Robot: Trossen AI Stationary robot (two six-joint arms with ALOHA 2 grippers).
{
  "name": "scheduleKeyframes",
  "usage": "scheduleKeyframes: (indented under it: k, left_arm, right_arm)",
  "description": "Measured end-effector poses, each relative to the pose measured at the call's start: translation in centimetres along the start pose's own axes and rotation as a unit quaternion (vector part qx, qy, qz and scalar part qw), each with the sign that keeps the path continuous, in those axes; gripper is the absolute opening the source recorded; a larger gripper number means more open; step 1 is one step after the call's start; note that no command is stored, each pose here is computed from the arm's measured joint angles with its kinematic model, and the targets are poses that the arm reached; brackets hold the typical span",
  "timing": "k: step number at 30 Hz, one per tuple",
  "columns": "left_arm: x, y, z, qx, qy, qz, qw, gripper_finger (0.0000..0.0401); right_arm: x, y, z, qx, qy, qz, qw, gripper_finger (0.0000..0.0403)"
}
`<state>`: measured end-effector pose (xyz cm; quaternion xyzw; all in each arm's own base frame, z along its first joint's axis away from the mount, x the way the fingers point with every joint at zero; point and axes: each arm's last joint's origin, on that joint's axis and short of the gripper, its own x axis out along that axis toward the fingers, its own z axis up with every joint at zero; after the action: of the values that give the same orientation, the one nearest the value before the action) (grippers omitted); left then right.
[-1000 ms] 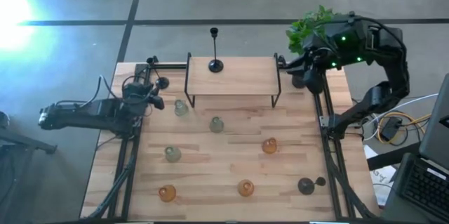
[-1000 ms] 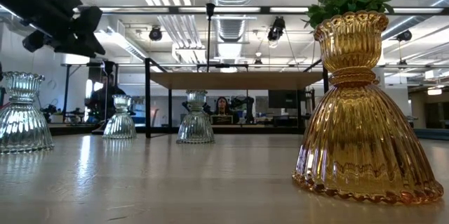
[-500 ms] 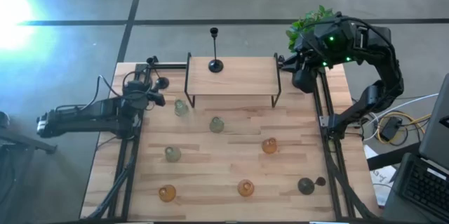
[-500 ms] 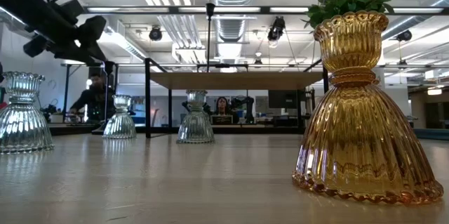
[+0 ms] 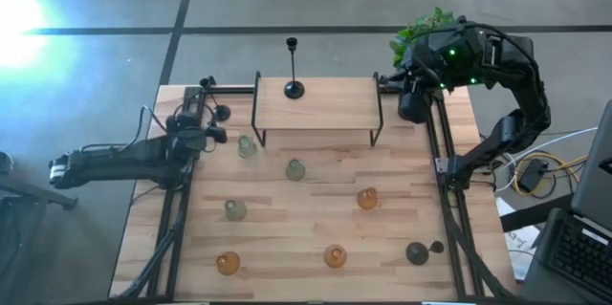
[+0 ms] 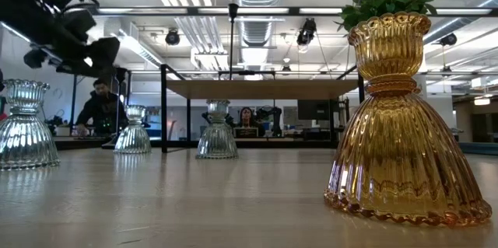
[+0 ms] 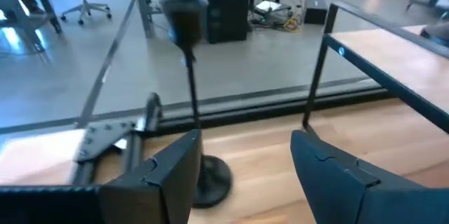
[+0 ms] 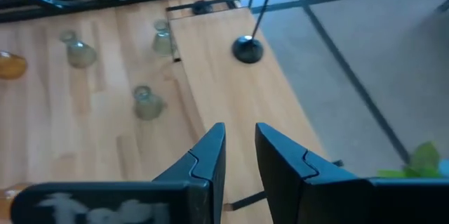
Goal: Pick & Place candle stick holders
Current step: Put the left black candle holder on the shelf
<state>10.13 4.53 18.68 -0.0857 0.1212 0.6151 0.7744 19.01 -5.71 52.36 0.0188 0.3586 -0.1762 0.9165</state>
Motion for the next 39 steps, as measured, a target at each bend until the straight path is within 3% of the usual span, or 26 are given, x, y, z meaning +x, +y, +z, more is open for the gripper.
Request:
scheduleKeyframes:
  k: [5,9,14,21,25,39]
  left_arm:
    - [1.2,-0.4,-1.9,-0.034,-0.033,0.001,0.999,0.0226]
    - [2.0,-0.3,-2.2,-0.006,-0.057,0.028,0.998,0.0225]
    - [3.2,0.2,-2.1,0.009,-0.061,0.047,0.997,0.0225]
    - [4.9,1.3,-2.0,-0.011,-0.063,0.049,0.997,0.0224]
    - [6.0,1.8,-1.8,-0.006,-0.058,0.027,0.998,0.0223]
    - [9.1,2.1,-0.2,0.015,-0.049,0.057,0.997,0.0218]
  right_arm:
    - [0.1,-0.6,0.0,-0.005,0.000,-0.014,1.000,0.0069]
    - [0.2,-1.4,0.0,-0.004,0.003,-0.029,1.000,0.0075]
    - [0.5,-2.5,-0.1,-0.009,0.007,-0.043,0.999,0.0079]
    - [1.1,-3.2,-0.1,-0.015,0.004,0.003,1.000,0.0068]
    - [1.3,-3.4,0.1,-0.020,-0.005,0.003,1.000,0.0062]
    - [1.3,-3.3,0.2,-0.016,-0.015,0.011,1.000,0.0073]
